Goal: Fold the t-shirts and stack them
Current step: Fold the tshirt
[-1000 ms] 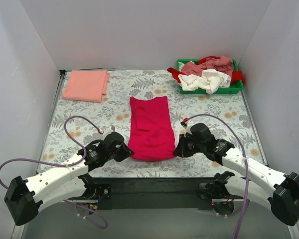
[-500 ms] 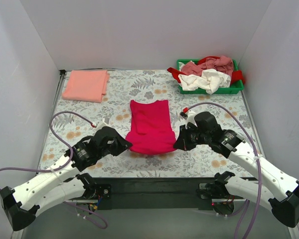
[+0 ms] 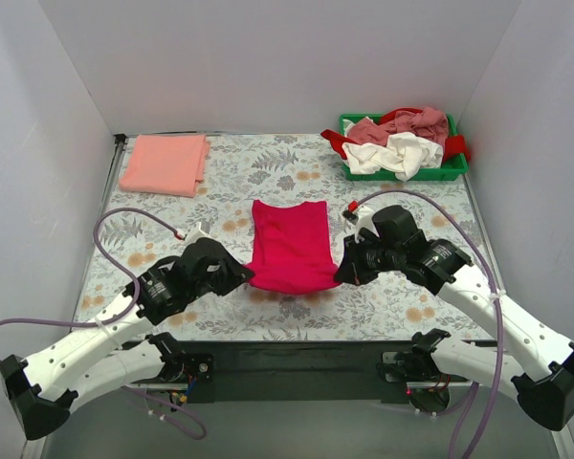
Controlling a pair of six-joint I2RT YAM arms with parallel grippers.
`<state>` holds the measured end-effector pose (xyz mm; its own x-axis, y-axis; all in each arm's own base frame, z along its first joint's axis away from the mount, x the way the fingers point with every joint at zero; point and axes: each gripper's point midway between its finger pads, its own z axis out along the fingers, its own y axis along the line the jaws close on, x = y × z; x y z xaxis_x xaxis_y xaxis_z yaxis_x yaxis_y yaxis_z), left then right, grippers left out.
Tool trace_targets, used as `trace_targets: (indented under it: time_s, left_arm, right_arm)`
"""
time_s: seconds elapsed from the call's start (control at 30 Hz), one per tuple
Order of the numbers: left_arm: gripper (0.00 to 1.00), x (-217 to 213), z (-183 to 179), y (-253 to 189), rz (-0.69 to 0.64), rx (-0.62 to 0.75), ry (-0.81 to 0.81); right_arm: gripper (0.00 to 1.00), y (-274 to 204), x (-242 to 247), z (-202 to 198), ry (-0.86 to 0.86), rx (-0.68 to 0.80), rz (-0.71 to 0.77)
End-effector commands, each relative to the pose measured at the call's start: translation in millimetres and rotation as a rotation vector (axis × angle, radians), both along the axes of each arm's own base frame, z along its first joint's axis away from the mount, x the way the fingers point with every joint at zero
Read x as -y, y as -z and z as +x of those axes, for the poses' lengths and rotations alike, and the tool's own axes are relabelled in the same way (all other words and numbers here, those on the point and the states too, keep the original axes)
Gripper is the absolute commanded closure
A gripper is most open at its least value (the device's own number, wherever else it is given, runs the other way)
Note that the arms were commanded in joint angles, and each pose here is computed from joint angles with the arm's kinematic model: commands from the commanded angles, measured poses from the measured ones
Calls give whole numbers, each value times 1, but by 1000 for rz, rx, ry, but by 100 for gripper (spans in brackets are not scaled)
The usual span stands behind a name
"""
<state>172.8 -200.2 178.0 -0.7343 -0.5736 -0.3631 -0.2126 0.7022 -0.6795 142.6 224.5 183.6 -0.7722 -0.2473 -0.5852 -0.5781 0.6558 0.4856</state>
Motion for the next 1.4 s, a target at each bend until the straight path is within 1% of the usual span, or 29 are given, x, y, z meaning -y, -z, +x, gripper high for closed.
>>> trace_targets:
  time_s: [0.0, 0.03, 0.1, 0.13, 0.17, 0.2, 0.3, 0.37, 0.43, 0.47, 0.5, 0.57, 0.67, 0.77, 0.97, 1.07, 1.1, 1.17, 1.2, 1.27, 1.3, 1.37]
  left_arm:
    - [100, -4, 21, -13, 54, 61, -67]
    - [100, -4, 27, -23, 55, 75, -86]
    - [100, -11, 39, -26, 96, 107, -140]
    - [100, -10, 44, -24, 123, 118, -140]
    - [100, -4, 52, -32, 111, 154, -138]
    - [100, -4, 57, -33, 127, 163, -144]
    - [100, 3, 76, -34, 157, 165, -147]
    - [100, 7, 89, -32, 184, 160, -149]
    - [100, 1, 103, -33, 185, 155, -176]
    - [100, 4, 113, -36, 178, 178, -166]
    - [100, -3, 122, -37, 171, 182, -185]
    - [100, 2, 132, -41, 127, 189, -158]
    - [100, -1, 150, -42, 119, 194, -174]
    - [100, 1, 166, -39, 126, 184, -177]
    - [100, -10, 200, -26, 152, 137, -226]
    - [100, -19, 215, -20, 154, 119, -247]
    - [100, -19, 218, -17, 154, 113, -248]
    - [100, -23, 231, -10, 161, 102, -246]
    - [100, -22, 233, -7, 155, 91, -236]
    - [100, -24, 245, 3, 159, 67, -229]
    - [100, -23, 248, 6, 154, 59, -217]
    - [100, -26, 257, 11, 162, 51, -221]
  right_arm:
    - [99, -21, 2, 34, 74, 120, -10]
    - [99, -19, 2, 42, 93, 127, -24]
    - [99, -22, 2, 55, 126, 144, -16]
    - [99, -25, -1, 64, 137, 156, -7]
    - [99, -27, -2, 69, 142, 166, -1]
    - [99, -28, 0, 74, 149, 171, -5]
    - [99, -31, 0, 91, 174, 184, 5]
    - [99, -32, -4, 99, 156, 172, 35]
    - [99, -30, -2, 110, 164, 154, 50]
    - [99, -36, -3, 116, 165, 168, 65]
    - [99, -37, 1, 124, 179, 172, 71]
    - [99, -43, 0, 134, 173, 172, 90]
    - [99, -48, -1, 149, 163, 172, 113]
    - [99, -45, -8, 156, 122, 147, 141]
    - [99, -45, -6, 190, 152, 146, 148]
    - [99, -39, -2, 208, 165, 126, 150]
    - [99, -30, -3, 213, 167, 97, 148]
    - [99, -29, -5, 218, 143, 86, 171]
    - [99, -20, -6, 223, 144, 61, 170]
    - [99, -19, -7, 232, 141, 57, 175]
    - [99, -8, -7, 238, 146, 31, 171]
    - [99, -7, -6, 249, 145, 29, 184]
